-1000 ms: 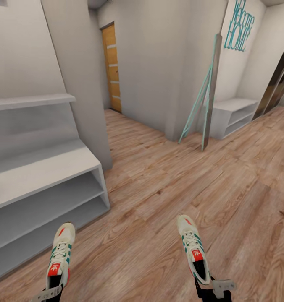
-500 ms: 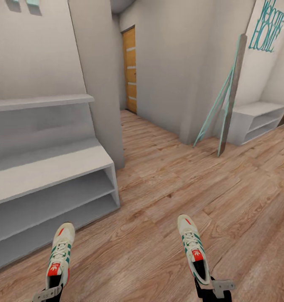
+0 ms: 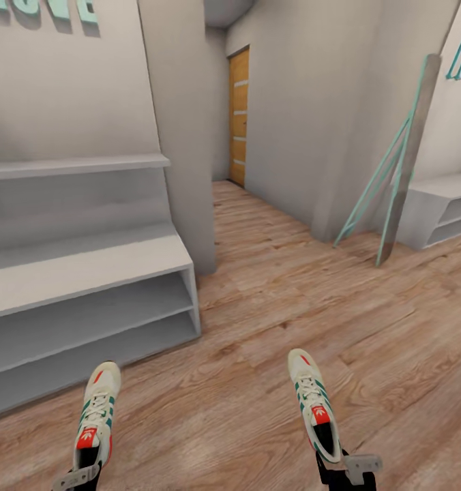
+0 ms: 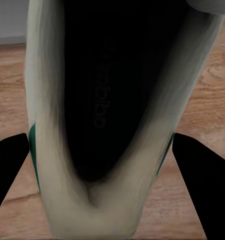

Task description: Pick up the two gym shoes and the two sandals from the corridor floor and place them onto the hallstand (shoe rack) in the corridor, making sure they are on the rack and not on the floor. Arrange them so the two gym shoes are next to each other and the two sandals are next to each other.

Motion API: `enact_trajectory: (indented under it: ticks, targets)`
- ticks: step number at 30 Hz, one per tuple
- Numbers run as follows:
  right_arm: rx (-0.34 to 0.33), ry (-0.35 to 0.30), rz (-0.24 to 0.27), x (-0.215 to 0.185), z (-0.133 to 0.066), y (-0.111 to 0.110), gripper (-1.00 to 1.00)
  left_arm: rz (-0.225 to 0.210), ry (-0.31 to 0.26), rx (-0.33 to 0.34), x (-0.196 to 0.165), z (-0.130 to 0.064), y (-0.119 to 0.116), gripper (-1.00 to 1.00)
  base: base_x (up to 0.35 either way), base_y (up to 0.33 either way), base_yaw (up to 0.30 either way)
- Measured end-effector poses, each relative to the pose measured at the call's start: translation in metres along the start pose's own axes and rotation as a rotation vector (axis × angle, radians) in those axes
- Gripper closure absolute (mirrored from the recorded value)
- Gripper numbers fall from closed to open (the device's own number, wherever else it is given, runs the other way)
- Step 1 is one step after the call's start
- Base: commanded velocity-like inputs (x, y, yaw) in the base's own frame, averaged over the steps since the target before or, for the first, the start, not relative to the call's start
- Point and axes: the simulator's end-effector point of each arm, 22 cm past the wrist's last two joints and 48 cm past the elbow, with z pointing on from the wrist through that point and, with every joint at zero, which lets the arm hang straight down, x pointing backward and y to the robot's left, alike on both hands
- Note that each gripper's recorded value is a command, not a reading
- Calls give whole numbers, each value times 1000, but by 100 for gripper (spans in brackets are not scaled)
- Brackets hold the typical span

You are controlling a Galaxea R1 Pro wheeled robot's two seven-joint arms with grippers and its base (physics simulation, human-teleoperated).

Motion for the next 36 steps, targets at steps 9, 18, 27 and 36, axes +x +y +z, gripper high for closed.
enact_trajectory:
  ticks: [9,18,27,36]
  targets:
    - [0,-5,0,-3,0,0,100,-1,-5,0,-2,0,0,100,0,-272,249]
    - [1,-12,0,-5,0,0,100,-2,-9,2,-4,0,-1,100,0,-138,249]
    - [2,-16,-1,-8,0,-1,100,-3,-15,3,-7,0,-1,100,0,-5,245]
    - [1,-18,-2,-8,0,-2,100,-4,-16,3,-8,0,-1,100,0,0,55]
